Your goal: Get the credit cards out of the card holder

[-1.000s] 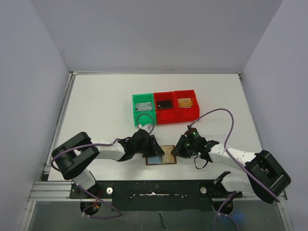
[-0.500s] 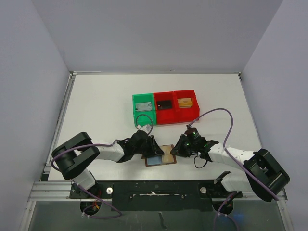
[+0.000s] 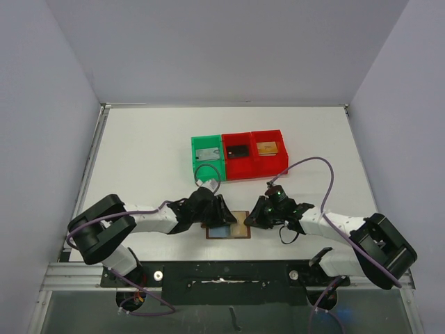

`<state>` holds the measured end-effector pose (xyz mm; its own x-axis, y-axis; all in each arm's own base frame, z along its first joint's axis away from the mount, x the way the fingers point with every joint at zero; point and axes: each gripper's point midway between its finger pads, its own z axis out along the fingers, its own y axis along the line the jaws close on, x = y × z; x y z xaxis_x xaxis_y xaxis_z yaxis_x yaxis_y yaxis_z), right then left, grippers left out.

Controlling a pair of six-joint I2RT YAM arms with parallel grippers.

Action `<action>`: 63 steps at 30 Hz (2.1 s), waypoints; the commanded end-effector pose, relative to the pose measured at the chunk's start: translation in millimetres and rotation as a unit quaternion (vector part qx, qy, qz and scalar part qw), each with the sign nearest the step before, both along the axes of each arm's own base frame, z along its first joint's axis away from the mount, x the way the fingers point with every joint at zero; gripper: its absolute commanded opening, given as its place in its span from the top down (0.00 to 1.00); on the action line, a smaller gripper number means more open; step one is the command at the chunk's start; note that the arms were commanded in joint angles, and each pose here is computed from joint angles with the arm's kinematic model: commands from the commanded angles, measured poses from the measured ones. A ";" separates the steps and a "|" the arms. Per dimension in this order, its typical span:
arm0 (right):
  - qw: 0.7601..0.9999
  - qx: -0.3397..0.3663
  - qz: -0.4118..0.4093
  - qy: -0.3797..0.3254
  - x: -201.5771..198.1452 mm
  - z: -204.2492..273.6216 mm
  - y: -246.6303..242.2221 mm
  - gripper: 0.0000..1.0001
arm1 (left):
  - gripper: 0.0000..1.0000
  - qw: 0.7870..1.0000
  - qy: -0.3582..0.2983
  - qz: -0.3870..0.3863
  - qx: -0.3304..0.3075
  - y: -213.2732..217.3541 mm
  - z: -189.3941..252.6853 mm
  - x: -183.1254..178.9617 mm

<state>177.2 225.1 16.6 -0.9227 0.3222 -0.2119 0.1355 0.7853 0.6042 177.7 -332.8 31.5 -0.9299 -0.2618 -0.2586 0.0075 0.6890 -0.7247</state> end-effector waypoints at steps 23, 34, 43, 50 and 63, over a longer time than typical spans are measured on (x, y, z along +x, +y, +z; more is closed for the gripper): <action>0.998 -0.004 0.036 0.045 -22.5 -22.8 10.6 0.89 | 0.67 1.000 0.026 0.006 -0.012 9.2 -24.8 -16.9; 0.998 -0.012 0.032 0.043 -21.6 -22.9 8.0 0.88 | 1.00 1.000 0.003 0.015 -0.014 7.1 -8.2 -7.4; 0.999 -0.027 0.007 0.040 -18.3 -24.1 -4.4 0.86 | 1.00 0.999 -0.002 0.034 0.017 24.3 -6.7 -5.5; 0.999 -0.029 0.008 0.039 -17.4 -24.1 -4.7 0.86 | 1.00 0.999 -0.006 0.042 0.027 37.9 -5.0 -9.5; 1.000 -0.018 0.023 0.012 -8.7 -8.2 2.4 0.85 | 1.00 0.999 -0.007 0.036 0.024 36.7 -3.3 -10.3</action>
